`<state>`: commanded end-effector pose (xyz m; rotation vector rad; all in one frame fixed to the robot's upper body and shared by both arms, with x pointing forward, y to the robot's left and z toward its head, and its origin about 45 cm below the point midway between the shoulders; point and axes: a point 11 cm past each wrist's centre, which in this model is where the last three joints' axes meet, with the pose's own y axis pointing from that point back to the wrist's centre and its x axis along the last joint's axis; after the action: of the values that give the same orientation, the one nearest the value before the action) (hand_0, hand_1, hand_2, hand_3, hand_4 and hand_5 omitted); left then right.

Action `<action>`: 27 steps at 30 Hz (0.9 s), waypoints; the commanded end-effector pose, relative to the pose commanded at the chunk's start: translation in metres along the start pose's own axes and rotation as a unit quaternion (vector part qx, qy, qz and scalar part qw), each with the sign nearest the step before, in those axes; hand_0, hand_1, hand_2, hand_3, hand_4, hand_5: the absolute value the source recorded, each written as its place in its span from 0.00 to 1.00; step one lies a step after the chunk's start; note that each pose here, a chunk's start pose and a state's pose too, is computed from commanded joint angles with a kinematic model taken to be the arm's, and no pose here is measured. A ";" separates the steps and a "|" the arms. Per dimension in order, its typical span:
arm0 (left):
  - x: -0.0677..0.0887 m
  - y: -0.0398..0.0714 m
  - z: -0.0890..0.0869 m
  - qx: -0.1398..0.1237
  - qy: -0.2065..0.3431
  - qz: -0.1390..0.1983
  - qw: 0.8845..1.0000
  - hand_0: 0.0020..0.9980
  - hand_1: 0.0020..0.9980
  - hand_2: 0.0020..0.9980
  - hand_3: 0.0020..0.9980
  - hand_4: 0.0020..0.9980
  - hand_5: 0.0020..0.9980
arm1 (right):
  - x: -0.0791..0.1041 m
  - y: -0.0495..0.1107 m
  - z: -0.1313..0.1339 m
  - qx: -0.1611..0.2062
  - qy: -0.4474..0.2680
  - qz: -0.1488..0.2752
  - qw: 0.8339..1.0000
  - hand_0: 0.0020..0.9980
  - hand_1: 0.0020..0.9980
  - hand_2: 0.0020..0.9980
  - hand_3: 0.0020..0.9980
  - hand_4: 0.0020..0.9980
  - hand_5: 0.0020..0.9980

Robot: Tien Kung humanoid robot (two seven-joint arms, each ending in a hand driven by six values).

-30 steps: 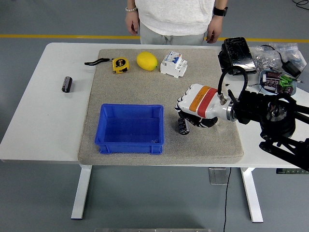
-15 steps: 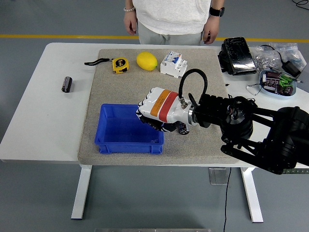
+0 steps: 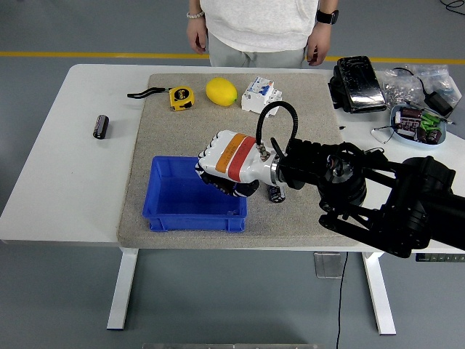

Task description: Pick up the battery,place it into the box

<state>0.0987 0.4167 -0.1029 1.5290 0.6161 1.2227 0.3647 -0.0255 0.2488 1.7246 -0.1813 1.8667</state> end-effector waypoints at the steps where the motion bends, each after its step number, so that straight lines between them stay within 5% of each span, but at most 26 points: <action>1: 0.000 0.000 0.000 0.000 0.000 0.000 1.000 0.82 0.79 0.83 0.67 0.69 0.55 | 0.000 0.000 0.000 0.000 0.000 0.000 1.000 0.66 0.69 0.81 0.88 0.90 0.06; 13: 0.001 0.000 0.000 0.000 0.000 0.003 1.000 0.82 0.79 0.82 0.67 0.69 0.55 | 0.008 0.007 0.009 -0.009 -0.004 0.010 1.000 0.67 0.70 0.81 0.89 0.91 0.06; 18: 0.001 0.000 -0.002 0.002 0.000 0.003 1.000 0.82 0.79 0.82 0.67 0.69 0.55 | 0.017 0.019 0.027 -0.041 -0.038 0.007 0.998 0.67 0.70 0.81 0.89 0.91 0.06; 19: 0.001 0.000 -0.002 0.002 0.000 0.002 1.000 0.82 0.79 0.82 0.67 0.69 0.54 | 0.017 0.022 0.031 -0.048 -0.051 0.007 0.998 0.67 0.70 0.78 0.86 0.98 0.13; 24: -0.001 0.000 -0.006 0.006 0.000 0.001 1.000 0.82 0.79 0.82 0.67 0.69 0.54 | 0.006 0.037 0.053 -0.081 -0.128 0.000 0.988 0.67 0.70 0.78 0.86 0.98 0.13; 25: -0.002 0.000 -0.007 0.007 0.000 0.001 1.000 0.82 0.79 0.82 0.67 0.69 0.54 | -0.002 0.041 0.060 -0.092 -0.148 -0.005 0.985 0.72 0.73 0.79 0.87 1.00 0.22; 27: -0.003 0.000 -0.008 0.008 -0.001 -0.001 1.000 0.82 0.79 0.82 0.67 0.69 0.54 | -0.012 0.046 0.067 -0.106 -0.174 -0.013 0.979 0.72 0.73 0.79 0.87 1.00 0.22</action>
<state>0.0906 0.4177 -0.1044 1.5432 0.6267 1.2178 0.3999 -0.0986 0.2602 1.8780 -0.4751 1.4550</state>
